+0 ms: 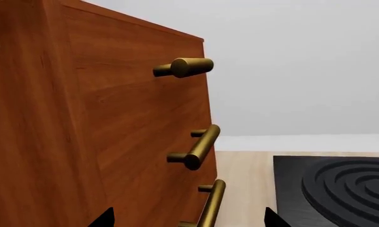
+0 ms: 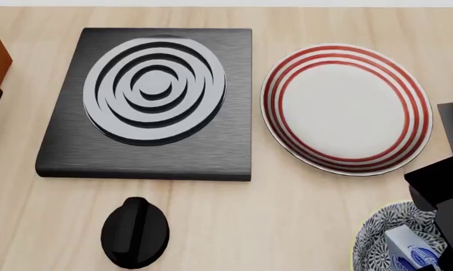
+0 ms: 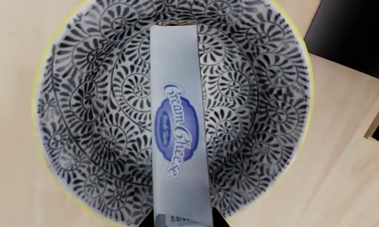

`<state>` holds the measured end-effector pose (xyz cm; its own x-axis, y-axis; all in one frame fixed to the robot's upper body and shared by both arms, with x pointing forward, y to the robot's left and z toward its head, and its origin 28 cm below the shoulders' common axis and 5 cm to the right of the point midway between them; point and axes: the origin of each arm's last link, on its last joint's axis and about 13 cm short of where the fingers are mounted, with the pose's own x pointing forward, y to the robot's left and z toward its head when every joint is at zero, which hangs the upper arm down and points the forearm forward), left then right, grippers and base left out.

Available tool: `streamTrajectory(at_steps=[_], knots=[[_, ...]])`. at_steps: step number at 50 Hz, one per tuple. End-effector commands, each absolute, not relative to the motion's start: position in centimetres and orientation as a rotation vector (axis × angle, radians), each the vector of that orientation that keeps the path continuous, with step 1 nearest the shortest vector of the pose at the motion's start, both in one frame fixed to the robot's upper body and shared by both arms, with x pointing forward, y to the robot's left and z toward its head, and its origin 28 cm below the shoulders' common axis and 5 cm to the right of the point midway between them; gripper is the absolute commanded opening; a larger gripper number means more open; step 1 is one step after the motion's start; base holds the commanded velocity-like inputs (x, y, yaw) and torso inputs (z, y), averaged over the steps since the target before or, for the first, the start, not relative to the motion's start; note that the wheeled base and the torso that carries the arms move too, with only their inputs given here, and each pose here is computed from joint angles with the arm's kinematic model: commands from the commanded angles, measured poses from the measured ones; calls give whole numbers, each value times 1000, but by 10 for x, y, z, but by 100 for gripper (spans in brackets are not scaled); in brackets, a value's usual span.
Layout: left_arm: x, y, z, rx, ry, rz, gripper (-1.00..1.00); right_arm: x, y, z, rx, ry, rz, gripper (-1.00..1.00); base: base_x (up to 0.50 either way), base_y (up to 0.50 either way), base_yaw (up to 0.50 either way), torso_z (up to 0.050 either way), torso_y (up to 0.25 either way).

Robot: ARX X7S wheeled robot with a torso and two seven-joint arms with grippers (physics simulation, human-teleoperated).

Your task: Pick up the cream cheese and put it in the bowl.

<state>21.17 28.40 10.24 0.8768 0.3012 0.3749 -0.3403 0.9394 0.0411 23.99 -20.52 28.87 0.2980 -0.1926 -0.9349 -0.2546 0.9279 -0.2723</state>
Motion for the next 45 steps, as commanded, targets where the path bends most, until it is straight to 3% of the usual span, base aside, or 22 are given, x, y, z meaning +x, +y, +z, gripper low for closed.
streamTrajectory(at_steps=[1, 7, 8, 45], knots=[[212, 284, 102, 105, -375, 335, 100, 245, -206, 287, -412, 1270, 30, -100, 0, 3, 0, 0, 0], [212, 284, 102, 106, -373, 334, 100, 246, -206, 287, -424, 1260, 6, -100, 2, 0, 1, 0, 0], [212, 284, 102, 106, -373, 336, 100, 245, -206, 287, -419, 1279, 17, 100, 0, 0, 3, 0, 0], [212, 284, 103, 107, -371, 328, 100, 201, -201, 363, -452, 1045, -25, 100, 0, 0, 0, 0, 0]])
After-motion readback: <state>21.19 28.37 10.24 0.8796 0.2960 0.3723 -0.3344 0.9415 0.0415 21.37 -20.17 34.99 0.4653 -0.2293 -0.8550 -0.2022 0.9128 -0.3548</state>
